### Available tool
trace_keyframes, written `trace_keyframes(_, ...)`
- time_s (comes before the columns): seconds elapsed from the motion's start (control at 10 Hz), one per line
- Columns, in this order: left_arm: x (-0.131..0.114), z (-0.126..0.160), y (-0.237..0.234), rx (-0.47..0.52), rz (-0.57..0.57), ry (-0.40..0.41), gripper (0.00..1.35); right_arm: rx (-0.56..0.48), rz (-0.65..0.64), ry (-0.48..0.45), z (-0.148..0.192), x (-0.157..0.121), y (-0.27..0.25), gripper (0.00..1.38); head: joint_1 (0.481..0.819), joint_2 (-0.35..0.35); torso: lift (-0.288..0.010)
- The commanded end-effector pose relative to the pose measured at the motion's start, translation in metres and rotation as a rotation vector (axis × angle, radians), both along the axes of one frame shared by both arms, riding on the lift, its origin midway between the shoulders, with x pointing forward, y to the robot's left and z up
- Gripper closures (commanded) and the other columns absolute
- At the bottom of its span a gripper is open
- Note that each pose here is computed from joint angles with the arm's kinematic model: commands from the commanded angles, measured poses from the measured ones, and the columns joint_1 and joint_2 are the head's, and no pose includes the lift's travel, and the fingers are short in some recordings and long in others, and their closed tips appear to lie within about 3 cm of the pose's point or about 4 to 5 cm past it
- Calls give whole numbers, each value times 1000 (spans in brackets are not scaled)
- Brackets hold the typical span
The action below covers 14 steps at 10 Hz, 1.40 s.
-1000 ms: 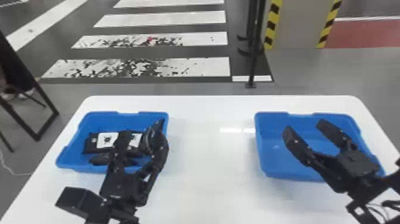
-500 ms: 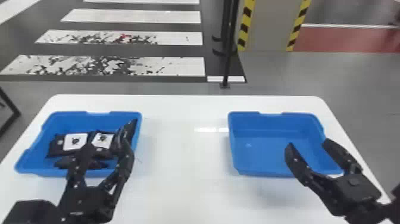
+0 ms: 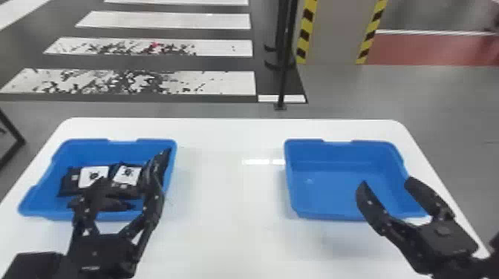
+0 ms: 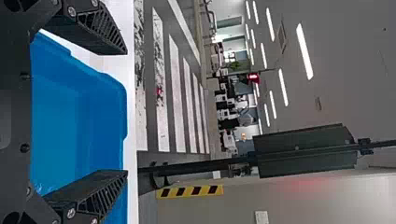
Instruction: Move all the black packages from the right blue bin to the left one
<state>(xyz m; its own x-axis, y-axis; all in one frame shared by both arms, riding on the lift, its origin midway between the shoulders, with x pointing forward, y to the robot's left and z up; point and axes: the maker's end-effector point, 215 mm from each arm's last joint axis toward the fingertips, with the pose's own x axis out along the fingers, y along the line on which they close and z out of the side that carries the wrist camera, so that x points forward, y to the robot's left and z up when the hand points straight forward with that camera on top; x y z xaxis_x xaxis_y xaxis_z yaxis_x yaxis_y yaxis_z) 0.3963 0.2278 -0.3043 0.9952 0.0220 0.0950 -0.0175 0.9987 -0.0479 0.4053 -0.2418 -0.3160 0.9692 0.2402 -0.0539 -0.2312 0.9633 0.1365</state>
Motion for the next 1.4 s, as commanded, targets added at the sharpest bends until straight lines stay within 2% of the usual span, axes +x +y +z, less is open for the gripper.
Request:
trace_keyframes(0.0, -1, 3, 3, 7, 7, -10, 337, 6, -1, -1, 1, -1, 0, 128, 695, -20, -140)
trace_keyframes(1.3, -3, 7, 8, -15, 16, -24, 334, 13, -9, -6, 6, -3, -2, 142, 695, -11, -140)
